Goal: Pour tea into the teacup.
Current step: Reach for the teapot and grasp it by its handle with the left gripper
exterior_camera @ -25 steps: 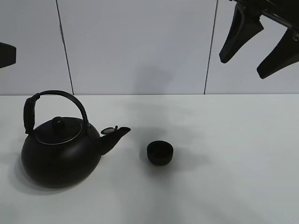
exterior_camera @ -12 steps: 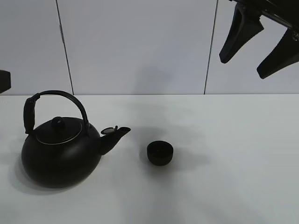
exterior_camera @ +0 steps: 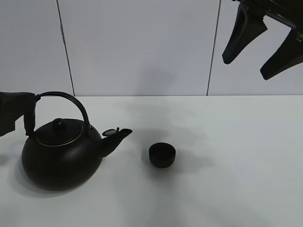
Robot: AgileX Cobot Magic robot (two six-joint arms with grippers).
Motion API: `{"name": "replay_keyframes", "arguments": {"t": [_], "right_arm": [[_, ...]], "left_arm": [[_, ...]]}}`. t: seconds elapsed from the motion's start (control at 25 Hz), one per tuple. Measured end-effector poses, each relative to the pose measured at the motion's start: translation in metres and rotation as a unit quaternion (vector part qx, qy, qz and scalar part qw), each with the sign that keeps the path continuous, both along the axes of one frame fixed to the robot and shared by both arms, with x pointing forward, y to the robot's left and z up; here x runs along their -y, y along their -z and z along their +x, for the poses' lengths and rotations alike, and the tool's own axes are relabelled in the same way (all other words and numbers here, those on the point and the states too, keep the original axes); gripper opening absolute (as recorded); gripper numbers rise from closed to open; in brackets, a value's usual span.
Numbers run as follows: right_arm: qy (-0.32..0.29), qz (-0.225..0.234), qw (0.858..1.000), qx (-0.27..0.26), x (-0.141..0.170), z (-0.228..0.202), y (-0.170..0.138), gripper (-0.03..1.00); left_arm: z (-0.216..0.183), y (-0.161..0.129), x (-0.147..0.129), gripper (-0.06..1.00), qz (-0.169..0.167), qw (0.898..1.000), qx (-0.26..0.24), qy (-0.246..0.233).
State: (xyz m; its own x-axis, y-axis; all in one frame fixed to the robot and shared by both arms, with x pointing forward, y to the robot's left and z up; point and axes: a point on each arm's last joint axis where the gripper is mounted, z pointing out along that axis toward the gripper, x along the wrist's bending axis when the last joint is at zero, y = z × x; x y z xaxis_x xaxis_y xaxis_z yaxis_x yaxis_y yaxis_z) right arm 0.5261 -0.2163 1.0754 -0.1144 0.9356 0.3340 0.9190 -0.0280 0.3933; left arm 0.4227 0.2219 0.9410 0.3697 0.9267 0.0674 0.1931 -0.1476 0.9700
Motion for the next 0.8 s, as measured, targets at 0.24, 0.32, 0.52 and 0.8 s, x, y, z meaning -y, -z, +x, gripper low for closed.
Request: {"name": "replay_keyframes", "arguments": {"t": [0.24, 0.32, 0.52, 0.8], "right_arm": [[0.000, 0.000, 1.000, 0.000, 0.000, 0.000, 0.000, 0.48], [0.000, 0.000, 1.000, 0.000, 0.000, 0.000, 0.000, 0.48], [0.000, 0.000, 1.000, 0.000, 0.000, 0.000, 0.000, 0.48], [0.000, 0.000, 1.000, 0.000, 0.000, 0.000, 0.000, 0.48]], "left_arm": [[0.010, 0.017, 0.002, 0.51, 0.001, 1.000, 0.012, -0.014], [0.011, 0.023, 0.002, 0.51, 0.005, 1.000, 0.006, -0.015], [0.014, 0.041, 0.001, 0.51, 0.018, 0.999, -0.032, -0.027], [0.029, 0.038, 0.007, 0.51, 0.006, 0.999, -0.019, -0.037]]}}
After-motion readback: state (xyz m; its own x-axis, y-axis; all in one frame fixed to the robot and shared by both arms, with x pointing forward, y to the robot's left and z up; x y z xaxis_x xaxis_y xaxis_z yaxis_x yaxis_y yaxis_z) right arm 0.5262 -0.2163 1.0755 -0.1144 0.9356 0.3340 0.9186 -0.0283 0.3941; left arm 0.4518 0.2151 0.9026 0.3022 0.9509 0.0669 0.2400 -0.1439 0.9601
